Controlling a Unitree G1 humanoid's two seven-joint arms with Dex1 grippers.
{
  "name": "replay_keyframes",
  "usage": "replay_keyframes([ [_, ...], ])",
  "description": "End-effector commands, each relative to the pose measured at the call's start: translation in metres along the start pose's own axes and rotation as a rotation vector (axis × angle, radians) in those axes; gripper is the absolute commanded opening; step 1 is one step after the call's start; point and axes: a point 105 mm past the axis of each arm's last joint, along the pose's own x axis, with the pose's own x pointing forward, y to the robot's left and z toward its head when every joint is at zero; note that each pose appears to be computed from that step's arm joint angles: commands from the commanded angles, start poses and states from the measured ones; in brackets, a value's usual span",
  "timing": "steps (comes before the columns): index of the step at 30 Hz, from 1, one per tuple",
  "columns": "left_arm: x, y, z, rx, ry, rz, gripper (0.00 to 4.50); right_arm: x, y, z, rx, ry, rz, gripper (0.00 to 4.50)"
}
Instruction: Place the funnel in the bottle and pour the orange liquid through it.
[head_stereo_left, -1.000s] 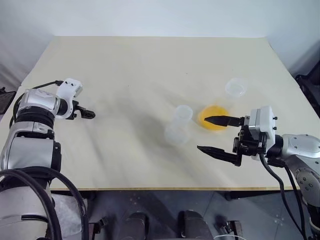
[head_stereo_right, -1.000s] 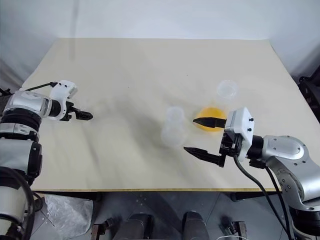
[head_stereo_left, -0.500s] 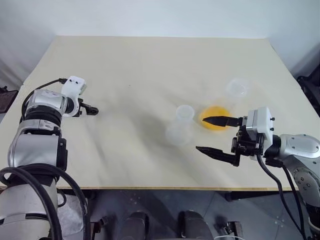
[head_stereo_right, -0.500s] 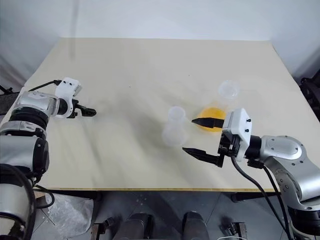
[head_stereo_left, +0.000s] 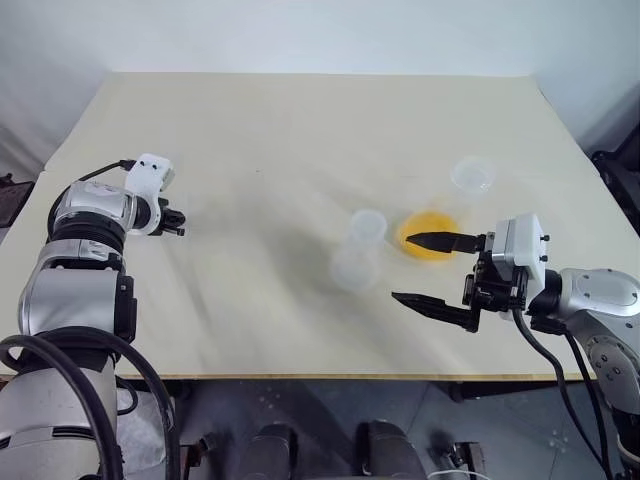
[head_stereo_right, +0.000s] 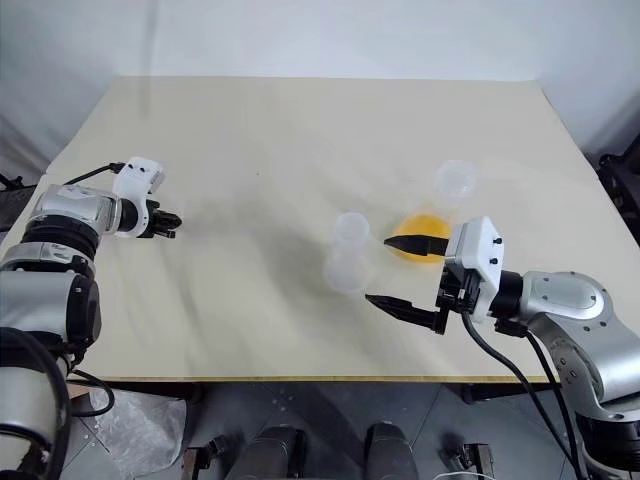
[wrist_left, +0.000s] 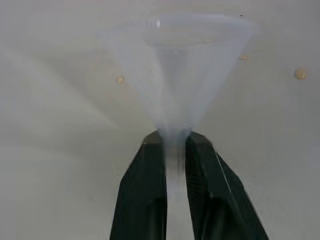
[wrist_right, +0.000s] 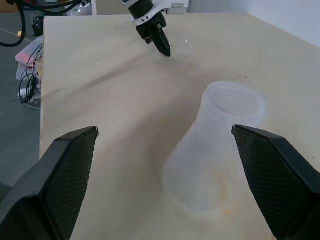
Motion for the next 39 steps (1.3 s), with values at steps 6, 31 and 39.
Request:
replay_keyframes([
  [6, -0.02, 0.013, 0.024, 0.03, -0.096, 0.006, 0.21, -0.006, -0.006, 0.008, -0.057, -0.012, -0.037, 4.5],
  [31, -0.138, -0.195, 0.095, 0.334, -1.22, -1.025, 0.21, -0.035, -0.01, 0.005, -0.07, 0.029, -0.183, 4.5],
  [39, -0.128, -0.242, 0.08, 0.395, -1.2, -1.199, 0.21, -0.036, -0.002, 0.001, -0.06, 0.026, -0.215, 4.5],
])
